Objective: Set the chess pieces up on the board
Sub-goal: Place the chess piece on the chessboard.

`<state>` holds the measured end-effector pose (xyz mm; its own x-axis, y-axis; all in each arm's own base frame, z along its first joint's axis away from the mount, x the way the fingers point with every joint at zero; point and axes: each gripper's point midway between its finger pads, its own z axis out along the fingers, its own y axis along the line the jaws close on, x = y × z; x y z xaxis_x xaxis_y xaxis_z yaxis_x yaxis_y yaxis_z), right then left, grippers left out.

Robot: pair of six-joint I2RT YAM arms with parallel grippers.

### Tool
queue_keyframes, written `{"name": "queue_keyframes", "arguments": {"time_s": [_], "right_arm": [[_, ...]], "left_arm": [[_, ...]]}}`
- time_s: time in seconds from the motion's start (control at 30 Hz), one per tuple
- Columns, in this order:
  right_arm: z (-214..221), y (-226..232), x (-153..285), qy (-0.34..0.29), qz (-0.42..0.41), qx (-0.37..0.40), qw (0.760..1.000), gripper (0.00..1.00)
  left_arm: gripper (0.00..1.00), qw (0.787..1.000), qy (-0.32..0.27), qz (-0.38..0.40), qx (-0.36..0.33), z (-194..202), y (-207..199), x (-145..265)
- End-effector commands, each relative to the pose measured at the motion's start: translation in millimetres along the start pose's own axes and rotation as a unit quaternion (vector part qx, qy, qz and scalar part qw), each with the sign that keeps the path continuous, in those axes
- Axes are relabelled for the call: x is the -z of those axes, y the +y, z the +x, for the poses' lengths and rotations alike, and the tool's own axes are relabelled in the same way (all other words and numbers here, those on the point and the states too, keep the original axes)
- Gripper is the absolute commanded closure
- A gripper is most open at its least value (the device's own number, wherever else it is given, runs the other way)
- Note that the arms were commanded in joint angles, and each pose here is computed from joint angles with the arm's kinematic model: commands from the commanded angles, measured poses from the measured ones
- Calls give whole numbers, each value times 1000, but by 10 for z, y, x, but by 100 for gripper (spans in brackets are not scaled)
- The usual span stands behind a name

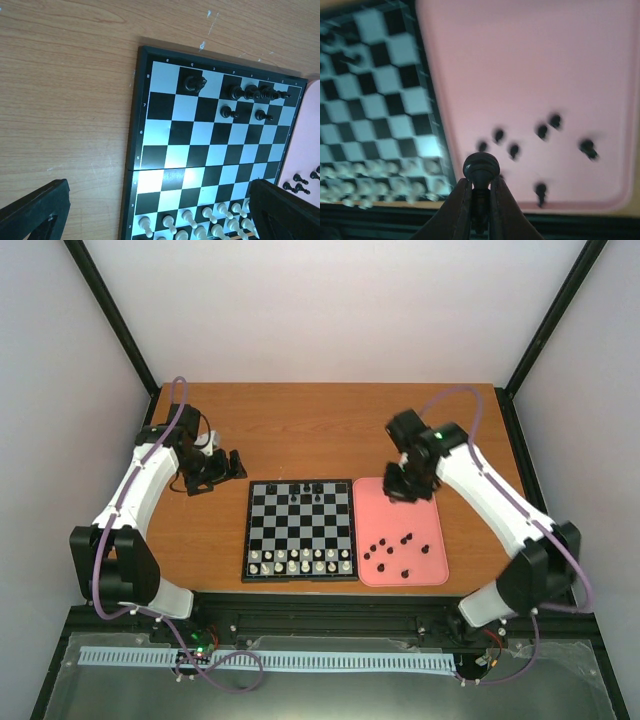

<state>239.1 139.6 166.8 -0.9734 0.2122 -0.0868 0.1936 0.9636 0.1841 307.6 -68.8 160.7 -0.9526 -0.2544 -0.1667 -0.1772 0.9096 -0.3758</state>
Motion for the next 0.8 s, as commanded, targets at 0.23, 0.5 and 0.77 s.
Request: {"name": "queue_keyframes", "arguments": {"time_s": [0.23,0.5,0.77], "right_arm": [[-879,1761,-66,-35,-84,178,980,97],[-859,2623,-621,4,-159,270,950,97],[-651,2862,-979,18,-162,301,940,97]], "left_arm": [[0,999,-32,-20,-2,-2,36,172],[0,999,-26,-27,-4,27,69,165],[0,999,-24,-23,-2,55,65,148]]}}
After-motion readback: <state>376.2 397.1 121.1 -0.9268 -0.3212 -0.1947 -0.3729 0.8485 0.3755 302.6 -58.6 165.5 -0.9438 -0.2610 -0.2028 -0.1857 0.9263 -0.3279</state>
